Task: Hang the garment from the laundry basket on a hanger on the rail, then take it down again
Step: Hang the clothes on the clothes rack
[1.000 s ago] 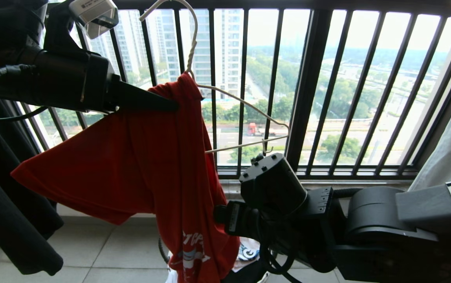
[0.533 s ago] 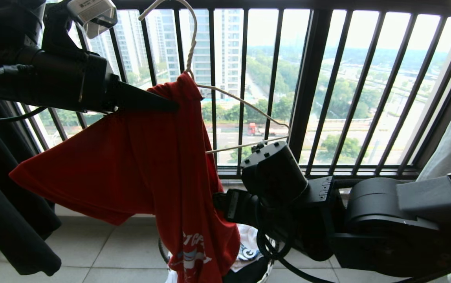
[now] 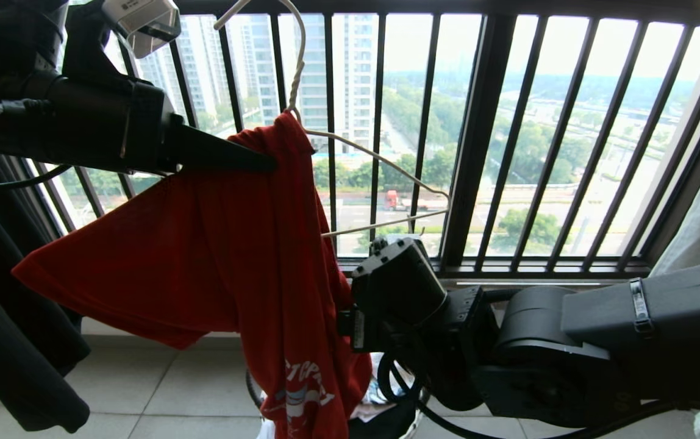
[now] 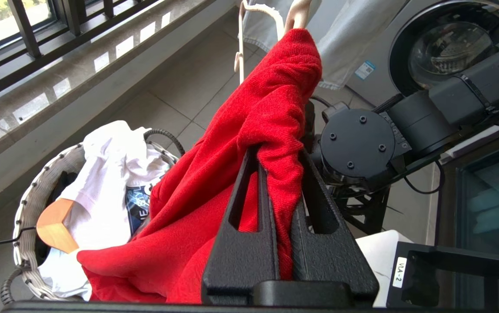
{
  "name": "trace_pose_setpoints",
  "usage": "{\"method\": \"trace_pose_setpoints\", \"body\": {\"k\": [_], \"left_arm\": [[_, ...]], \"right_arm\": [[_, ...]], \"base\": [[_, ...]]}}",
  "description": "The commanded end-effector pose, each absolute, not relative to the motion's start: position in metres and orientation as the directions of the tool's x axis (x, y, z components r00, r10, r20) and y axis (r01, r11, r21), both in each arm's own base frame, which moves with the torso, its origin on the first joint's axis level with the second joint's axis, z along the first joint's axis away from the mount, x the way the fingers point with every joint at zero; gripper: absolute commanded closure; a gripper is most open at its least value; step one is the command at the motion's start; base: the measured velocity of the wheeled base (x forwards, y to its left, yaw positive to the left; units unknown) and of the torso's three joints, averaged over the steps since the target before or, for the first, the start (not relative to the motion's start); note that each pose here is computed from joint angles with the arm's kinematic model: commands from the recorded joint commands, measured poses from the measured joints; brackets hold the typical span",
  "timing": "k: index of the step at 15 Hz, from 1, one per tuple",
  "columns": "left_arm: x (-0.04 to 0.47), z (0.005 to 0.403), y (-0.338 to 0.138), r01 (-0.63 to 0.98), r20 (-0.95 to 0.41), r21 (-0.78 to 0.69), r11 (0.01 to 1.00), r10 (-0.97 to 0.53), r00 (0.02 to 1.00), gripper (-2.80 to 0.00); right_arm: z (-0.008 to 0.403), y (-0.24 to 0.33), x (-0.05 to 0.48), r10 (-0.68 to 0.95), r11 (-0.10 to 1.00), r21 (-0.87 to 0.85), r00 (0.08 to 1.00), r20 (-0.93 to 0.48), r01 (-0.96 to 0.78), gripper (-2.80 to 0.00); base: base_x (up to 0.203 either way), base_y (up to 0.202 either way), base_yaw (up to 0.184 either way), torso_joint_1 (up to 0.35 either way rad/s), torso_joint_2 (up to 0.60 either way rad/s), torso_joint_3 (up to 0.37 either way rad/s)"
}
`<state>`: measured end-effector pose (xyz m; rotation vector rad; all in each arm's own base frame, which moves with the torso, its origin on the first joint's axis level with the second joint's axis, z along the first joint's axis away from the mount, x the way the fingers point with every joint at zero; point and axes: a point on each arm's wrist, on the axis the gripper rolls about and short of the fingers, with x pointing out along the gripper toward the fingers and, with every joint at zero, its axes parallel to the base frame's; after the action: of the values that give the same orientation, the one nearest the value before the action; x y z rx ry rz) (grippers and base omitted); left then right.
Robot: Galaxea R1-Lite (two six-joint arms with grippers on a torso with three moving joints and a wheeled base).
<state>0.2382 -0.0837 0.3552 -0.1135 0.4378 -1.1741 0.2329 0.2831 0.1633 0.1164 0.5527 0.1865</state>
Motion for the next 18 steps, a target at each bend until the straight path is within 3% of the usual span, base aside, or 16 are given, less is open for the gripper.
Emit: {"method": "trace_pose_setpoints", "body": {"k": [1,4,12,13,18], "left_arm": [[0.242,0.353,-0.084,0.863,-0.277,-0.318,0.392,-0.909,0.311,0.0],[0.243,0.356,-0.076,0.854,-0.271,-0.309,0.418,-0.9,0.343,0.0],[0.241,0.361,-0.071,0.848,-0.245,-0.304,0.435,-0.896,0.371,0.0],[0.241,0.361,-0.071,0.848,-0.245,-0.304,0.435,-0.896,0.371,0.0],[0.238,0.361,-0.07,0.849,-0.244,-0.305,0.432,-0.897,0.369,0.0]], "right_arm": [[0.177,0.271,0.225,0.173,0.985,0.102,0.864,-0.473,-0.141,-2.8],[0.174,0.263,0.224,0.093,0.994,-0.005,0.884,-0.459,-0.107,-2.8],[0.166,0.245,0.247,0.001,0.996,-0.082,0.875,-0.483,-0.046,-2.8],[0.165,0.244,0.25,-0.003,0.996,-0.08,0.876,-0.482,-0.04,0.0],[0.176,0.233,0.263,-0.011,1.0,-0.03,0.892,-0.452,-0.003,0.0]], "base": [[0.0,0.0,0.0,0.0,0.0,0.0],[0.0,0.0,0.0,0.0,0.0,0.0],[0.0,0.0,0.0,0.0,0.0,0.0],[0.0,0.0,0.0,0.0,0.0,0.0],[0.0,0.0,0.0,0.0,0.0,0.0]]}}
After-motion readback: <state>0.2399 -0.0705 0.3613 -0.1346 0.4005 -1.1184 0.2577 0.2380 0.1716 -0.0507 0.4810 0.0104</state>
